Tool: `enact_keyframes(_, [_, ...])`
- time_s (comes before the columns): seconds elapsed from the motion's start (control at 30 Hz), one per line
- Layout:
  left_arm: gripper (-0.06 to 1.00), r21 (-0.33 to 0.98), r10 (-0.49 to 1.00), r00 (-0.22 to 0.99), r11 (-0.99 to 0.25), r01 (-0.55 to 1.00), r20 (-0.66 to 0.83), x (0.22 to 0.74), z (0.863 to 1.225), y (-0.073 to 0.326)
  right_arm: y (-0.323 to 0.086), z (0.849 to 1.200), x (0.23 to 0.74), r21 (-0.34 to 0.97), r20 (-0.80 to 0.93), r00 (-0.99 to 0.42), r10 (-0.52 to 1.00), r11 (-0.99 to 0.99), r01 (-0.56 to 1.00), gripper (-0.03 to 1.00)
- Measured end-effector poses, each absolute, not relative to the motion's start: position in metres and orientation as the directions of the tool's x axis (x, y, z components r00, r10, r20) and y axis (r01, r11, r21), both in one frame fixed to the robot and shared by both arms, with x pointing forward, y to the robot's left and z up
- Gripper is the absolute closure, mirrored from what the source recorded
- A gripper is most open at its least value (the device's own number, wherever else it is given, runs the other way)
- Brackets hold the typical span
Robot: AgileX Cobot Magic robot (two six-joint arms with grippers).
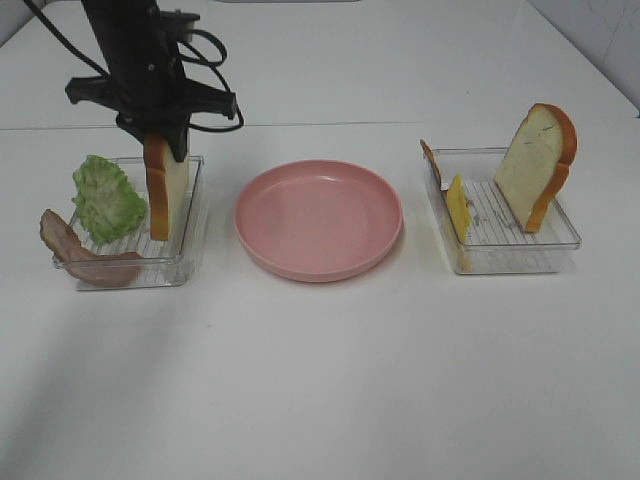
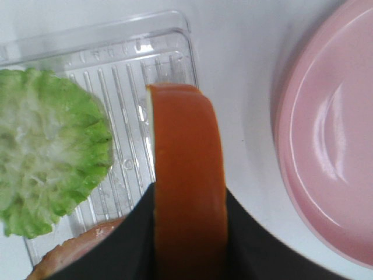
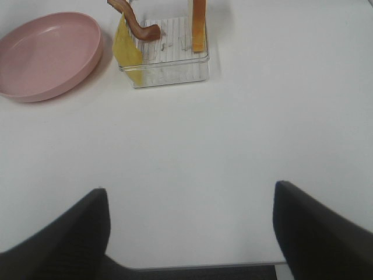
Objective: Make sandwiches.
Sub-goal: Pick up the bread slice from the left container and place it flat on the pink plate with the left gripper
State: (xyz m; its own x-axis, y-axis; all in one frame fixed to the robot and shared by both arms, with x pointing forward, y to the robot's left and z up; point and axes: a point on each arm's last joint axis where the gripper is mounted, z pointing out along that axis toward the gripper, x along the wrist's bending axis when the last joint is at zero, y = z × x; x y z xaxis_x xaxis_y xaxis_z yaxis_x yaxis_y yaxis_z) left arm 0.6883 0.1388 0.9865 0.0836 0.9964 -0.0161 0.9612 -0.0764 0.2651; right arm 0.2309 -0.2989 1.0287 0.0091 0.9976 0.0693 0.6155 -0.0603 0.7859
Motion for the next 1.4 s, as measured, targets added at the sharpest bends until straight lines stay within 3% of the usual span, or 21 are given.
enact_keyframes(0.13, [0.74, 0.376, 0.992, 0.085, -0.046, 0.925, -0.088, 0.674, 1.045, 0.141, -0.299, 1.029, 0.231, 0.786, 0.069, 0.009, 0.998, -0.060, 0.615, 0.22])
enact_keyframes(0.17, [0.74, 0.376, 0.992, 0.085, -0.046, 0.925, -0.088, 0.674, 1.045, 0.141, -0.299, 1.029, 0.231, 0.786, 0.069, 0.009, 0.998, -0.060, 0.615, 0.22])
enact_keyframes(0.27, [0.74, 0.456, 0.965, 0.132, -0.014, 0.890, -0.228, 0.662, 1.085, 0.134, -0.299, 1.029, 0.231, 0.786, 0.069, 0.009, 0.998, -0.060, 0.615, 0.22])
enact_keyframes(0.43, [0.74, 0.474, 0.906, 0.201, 0.001, 0.880, -0.374, 0.660, 1.091, 0.120, -0.299, 1.029, 0.231, 0.786, 0.069, 0.009, 0.998, -0.060, 0.615, 0.22])
enact_keyframes(0.77, [0.74, 0.352, 0.760, 0.224, 0.007, 0.936, -0.610, 0.688, 1.008, 0.083, -0.299, 1.029, 0.231, 0.786, 0.069, 0.009, 0.998, -0.060, 0.615, 0.22])
enact_keyframes(1.4, [0.74, 0.306, 0.757, 0.180, 0.027, 0.952, -0.628, 0.697, 0.929, 0.049, -0.299, 1.029, 0.231, 0.786, 0.069, 0.009, 0.998, -0.060, 0.615, 0.22])
